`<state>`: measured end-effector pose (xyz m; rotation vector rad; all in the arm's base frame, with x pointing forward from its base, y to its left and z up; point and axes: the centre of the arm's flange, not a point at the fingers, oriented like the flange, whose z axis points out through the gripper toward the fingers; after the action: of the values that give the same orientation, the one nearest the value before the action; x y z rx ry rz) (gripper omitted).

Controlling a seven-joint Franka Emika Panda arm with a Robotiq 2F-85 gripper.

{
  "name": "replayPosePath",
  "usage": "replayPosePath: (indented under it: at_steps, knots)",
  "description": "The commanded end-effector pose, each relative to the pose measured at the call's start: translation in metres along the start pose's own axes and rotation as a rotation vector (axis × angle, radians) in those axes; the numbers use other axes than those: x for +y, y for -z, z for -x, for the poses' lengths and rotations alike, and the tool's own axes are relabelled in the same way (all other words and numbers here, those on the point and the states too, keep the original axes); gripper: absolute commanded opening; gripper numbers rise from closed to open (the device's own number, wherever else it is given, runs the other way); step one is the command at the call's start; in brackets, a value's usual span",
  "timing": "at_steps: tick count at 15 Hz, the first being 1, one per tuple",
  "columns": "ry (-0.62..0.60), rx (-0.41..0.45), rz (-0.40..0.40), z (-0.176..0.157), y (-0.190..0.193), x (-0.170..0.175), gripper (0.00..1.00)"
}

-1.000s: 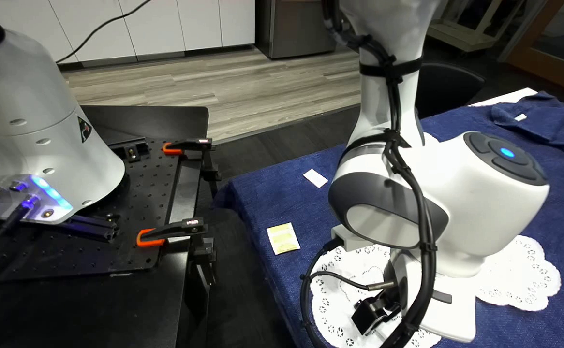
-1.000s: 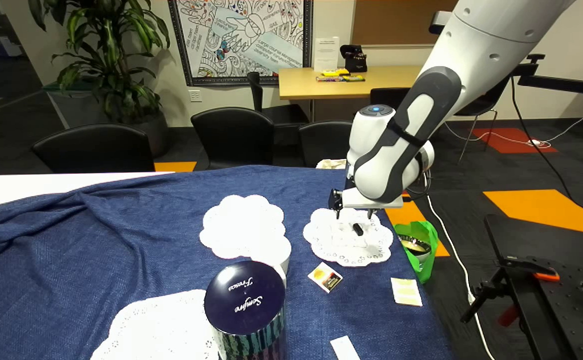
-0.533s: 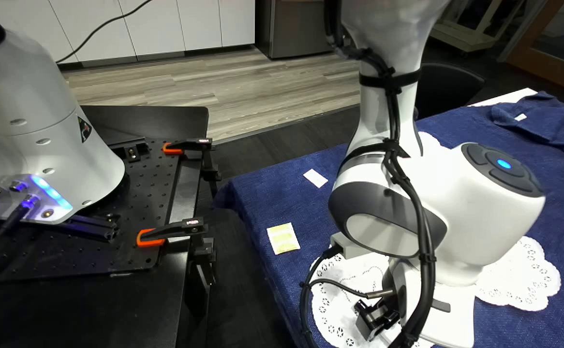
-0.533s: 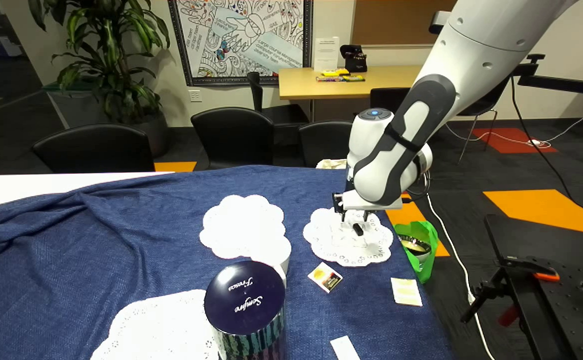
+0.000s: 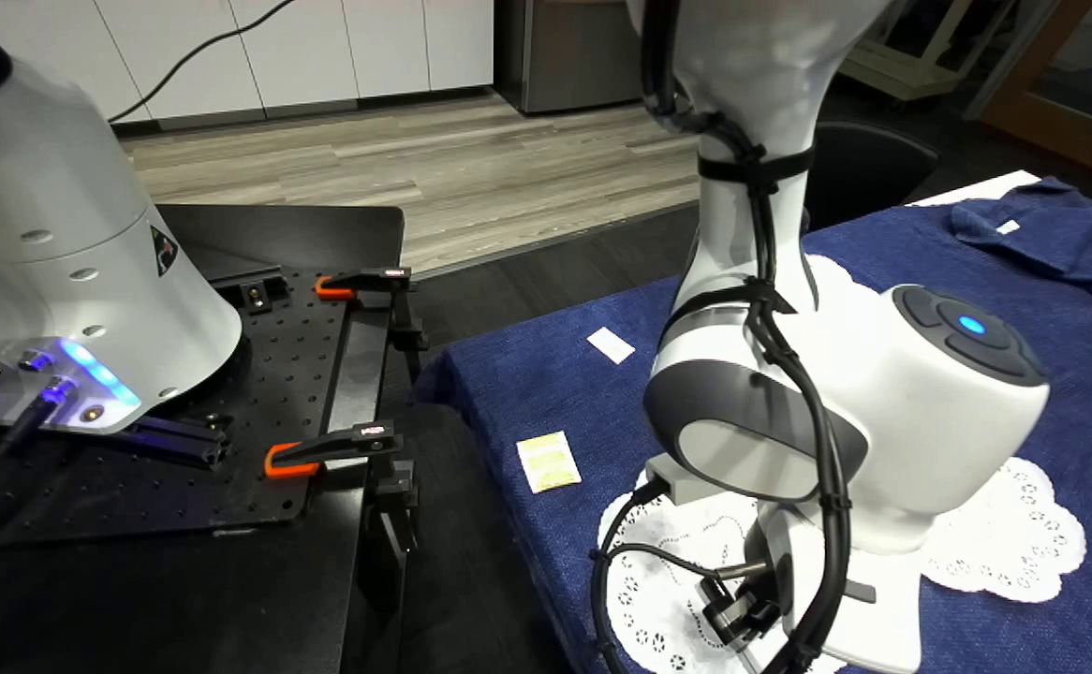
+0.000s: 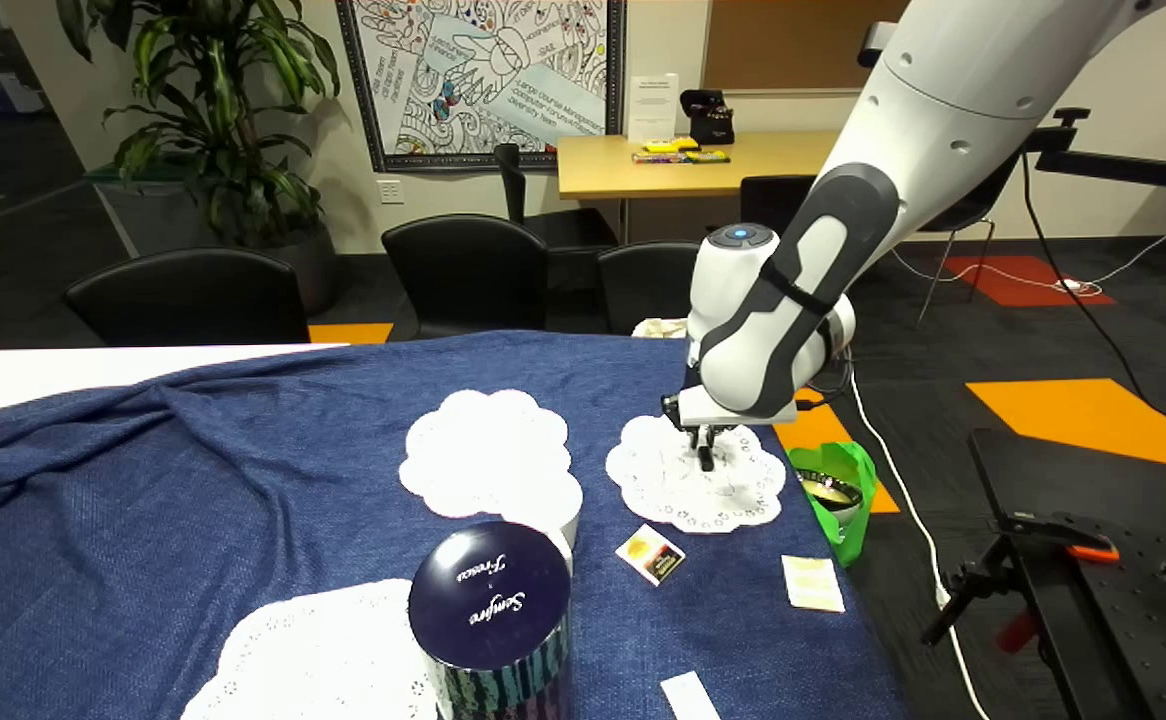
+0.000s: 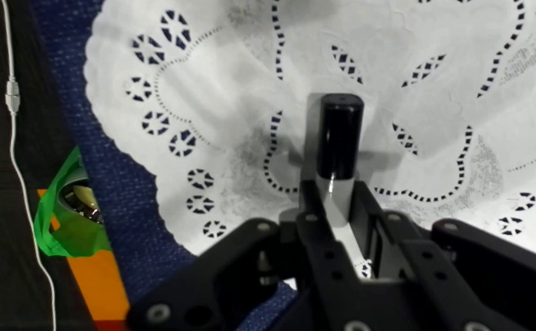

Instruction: Put the marker in the white cup

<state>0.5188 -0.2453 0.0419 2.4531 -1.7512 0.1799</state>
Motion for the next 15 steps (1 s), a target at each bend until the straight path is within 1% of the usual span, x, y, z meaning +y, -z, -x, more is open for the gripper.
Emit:
replayPosePath:
  at_steps: [1,3,5,9,11,15]
  knots:
    - [0.014,0.011,0.021,0.001,0.01,-0.002,0.05]
    - [0.029,0.012,0.039,0.003,0.018,-0.002,0.05]
    - [0.061,-0.001,0.075,0.005,0.025,-0.005,0.05]
    - [0.155,-0.01,0.14,0.013,0.038,-0.016,0.05]
    - [0.215,0.003,0.147,0.016,0.045,-0.022,0.05]
    - [0.316,0.036,0.119,0.02,0.058,-0.034,0.05]
